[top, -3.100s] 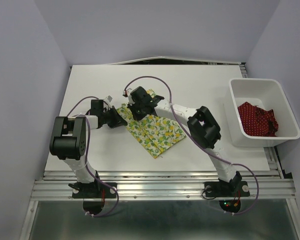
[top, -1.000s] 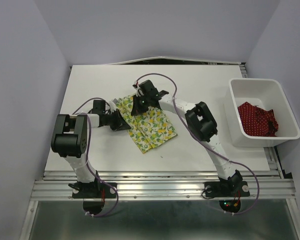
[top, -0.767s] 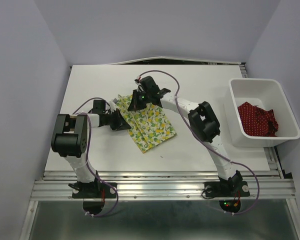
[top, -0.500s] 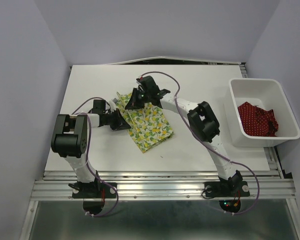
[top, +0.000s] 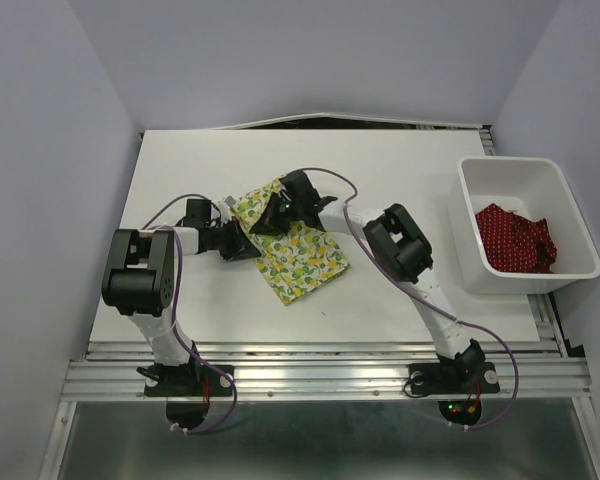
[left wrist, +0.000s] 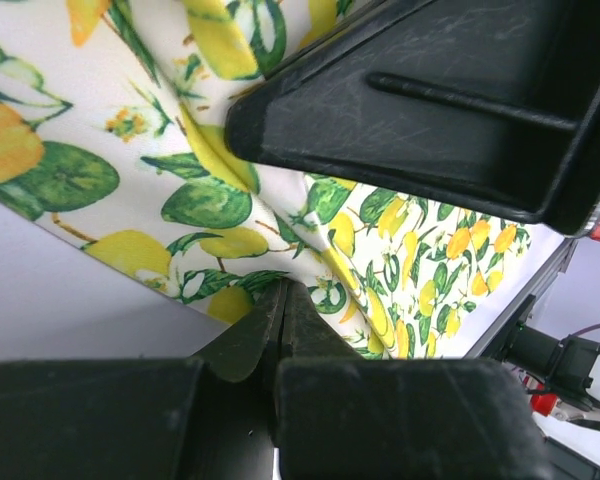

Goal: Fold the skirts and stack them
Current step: Fold the skirt

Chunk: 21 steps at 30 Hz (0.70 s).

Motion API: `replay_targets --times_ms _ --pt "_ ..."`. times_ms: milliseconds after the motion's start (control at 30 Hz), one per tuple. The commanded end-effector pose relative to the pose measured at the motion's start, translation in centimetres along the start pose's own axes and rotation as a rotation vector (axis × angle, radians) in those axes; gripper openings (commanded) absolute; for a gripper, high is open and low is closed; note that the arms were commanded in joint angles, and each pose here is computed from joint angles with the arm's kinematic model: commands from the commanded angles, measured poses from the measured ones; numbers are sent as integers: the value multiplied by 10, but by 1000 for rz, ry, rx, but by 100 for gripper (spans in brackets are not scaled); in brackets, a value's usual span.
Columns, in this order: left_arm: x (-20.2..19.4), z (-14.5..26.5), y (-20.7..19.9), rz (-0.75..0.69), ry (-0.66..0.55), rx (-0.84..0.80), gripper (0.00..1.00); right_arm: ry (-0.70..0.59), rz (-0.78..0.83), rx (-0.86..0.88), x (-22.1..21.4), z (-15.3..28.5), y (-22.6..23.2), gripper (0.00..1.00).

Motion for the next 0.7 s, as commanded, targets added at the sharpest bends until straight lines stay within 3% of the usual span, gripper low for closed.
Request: replay_targets --times_ms 0,400,667 --pt "3 2 11 -25 -23 74 0 15 -105 87 -4 -2 8 1" --pt "1 3 11 -25 -20 79 0 -59 -249 193 8 2 28 1" --pt "3 5 8 -30 -25 70 0 -67 -334 159 -2 -9 -13 1"
Point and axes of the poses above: each gripper's point midway between its finger pads, its own z axis back along the fingers, its own y axis along the line the jaws close on, x = y × z, the point moved 2 cm from there along z, back along the fingers, and after that the axes turned 1 degree about -z, right-handed, at the moved point
